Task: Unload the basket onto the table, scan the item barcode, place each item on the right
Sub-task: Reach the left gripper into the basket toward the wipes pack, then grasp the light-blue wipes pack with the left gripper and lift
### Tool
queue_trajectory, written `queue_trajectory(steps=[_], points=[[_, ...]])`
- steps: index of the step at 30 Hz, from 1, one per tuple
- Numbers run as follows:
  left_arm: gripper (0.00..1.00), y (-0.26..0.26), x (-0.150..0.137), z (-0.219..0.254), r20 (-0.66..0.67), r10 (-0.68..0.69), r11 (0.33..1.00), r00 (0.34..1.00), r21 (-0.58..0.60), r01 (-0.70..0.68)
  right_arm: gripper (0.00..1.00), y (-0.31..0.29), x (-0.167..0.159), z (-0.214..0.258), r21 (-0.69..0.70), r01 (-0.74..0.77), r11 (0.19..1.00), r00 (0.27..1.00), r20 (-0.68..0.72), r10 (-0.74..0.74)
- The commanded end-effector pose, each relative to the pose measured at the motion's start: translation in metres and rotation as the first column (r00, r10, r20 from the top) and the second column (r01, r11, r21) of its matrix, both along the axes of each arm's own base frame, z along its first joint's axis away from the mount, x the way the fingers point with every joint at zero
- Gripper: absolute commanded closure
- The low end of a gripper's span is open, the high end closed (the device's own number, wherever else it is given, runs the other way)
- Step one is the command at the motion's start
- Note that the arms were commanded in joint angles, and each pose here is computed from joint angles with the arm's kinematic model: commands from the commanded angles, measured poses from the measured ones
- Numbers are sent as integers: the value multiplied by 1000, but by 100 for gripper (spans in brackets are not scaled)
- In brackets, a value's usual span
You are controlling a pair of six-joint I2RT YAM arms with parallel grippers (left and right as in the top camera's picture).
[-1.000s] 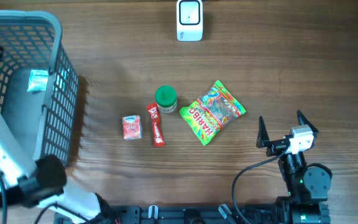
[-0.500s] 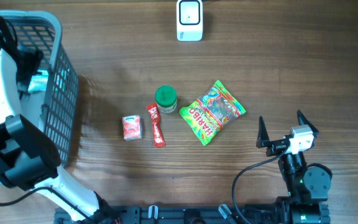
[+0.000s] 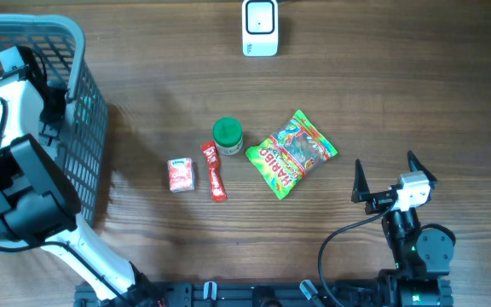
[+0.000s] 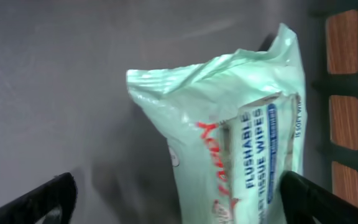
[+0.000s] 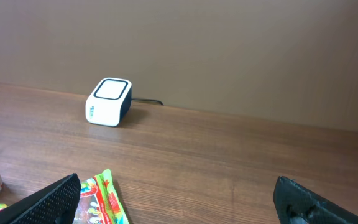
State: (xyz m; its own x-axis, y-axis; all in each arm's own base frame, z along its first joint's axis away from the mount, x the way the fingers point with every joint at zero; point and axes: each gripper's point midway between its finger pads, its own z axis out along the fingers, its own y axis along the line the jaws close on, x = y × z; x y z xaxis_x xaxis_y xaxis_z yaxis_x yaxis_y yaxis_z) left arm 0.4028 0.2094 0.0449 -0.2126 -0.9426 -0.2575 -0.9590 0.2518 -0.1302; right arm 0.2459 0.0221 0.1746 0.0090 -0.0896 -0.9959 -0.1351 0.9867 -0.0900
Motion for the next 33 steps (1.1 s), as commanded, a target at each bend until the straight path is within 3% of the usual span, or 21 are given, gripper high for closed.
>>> queue_trajectory(steps=[1,3,4,6,9,11,12,14,17,21,22,23,24,25,26,27,28,33], points=[[25,1,-1,-12,-16,6,1000,1000,-5,-6,0,0,0,1,14,2,1000,1000,6,-2],[80,2,0,-12,-13,6,1000,1000,-4,-6,0,0,0,1,14,2,1000,1000,6,-2],[96,2,0,-10,-10,5,1000,1000,-2,-5,0,0,0,1,14,2,1000,1000,6,-2],[96,3,0,-1,6,8,1000,1000,6,-8,0,0,0,1,14,2,1000,1000,6,-2],[96,18,-4,52,111,37,998,993,54,-43,0,0,0,1,14,2,1000,1000,6,-2],[96,28,-15,121,244,55,990,968,114,-85,0,0,0,1,14,2,1000,1000,6,-2],[96,24,-34,195,391,43,978,919,172,-118,0,0,0,1,14,2,1000,1000,6,-2],[96,-3,-52,261,533,-21,977,846,190,-95,0,0,0,1,14,2,1000,1000,6,-2],[96,-86,-68,334,705,-202,978,680,177,107,0,0,0,1,14,2,1000,1000,6,-2],[96,-194,-70,345,683,-475,868,555,259,424,0,0,0,1,14,2,1000,1000,6,-2],[96,-202,-69,338,650,-494,862,577,277,425,0,0,0,1,14,2,1000,1000,6,-2],[96,-188,-70,332,605,-430,902,670,323,287,0,0,0,1,14,2,1000,1000,6,-2],[96,-171,-75,333,612,-342,931,713,325,167,0,0,0,1,14,2,1000,1000,6,-2],[90,-159,-78,336,620,-296,938,727,333,98,1,0,0,1,14,2,1000,1000,6,-2],[63,-142,-82,340,625,-256,936,737,351,28,0,0,0,1,14,2,1000,1000,6,-2],[21,-128,-85,341,627,-224,935,746,353,-16,0,0,0,1,14,2,1000,1000,6,-2],[0,-113,-89,340,625,-188,934,758,352,-59,0,0,0,2,14,2,1000,1000,6,-2],[0,-38,-114,321,593,15,925,805,298,-236,0,0,0,1,14,2,1000,1000,6,-2]])
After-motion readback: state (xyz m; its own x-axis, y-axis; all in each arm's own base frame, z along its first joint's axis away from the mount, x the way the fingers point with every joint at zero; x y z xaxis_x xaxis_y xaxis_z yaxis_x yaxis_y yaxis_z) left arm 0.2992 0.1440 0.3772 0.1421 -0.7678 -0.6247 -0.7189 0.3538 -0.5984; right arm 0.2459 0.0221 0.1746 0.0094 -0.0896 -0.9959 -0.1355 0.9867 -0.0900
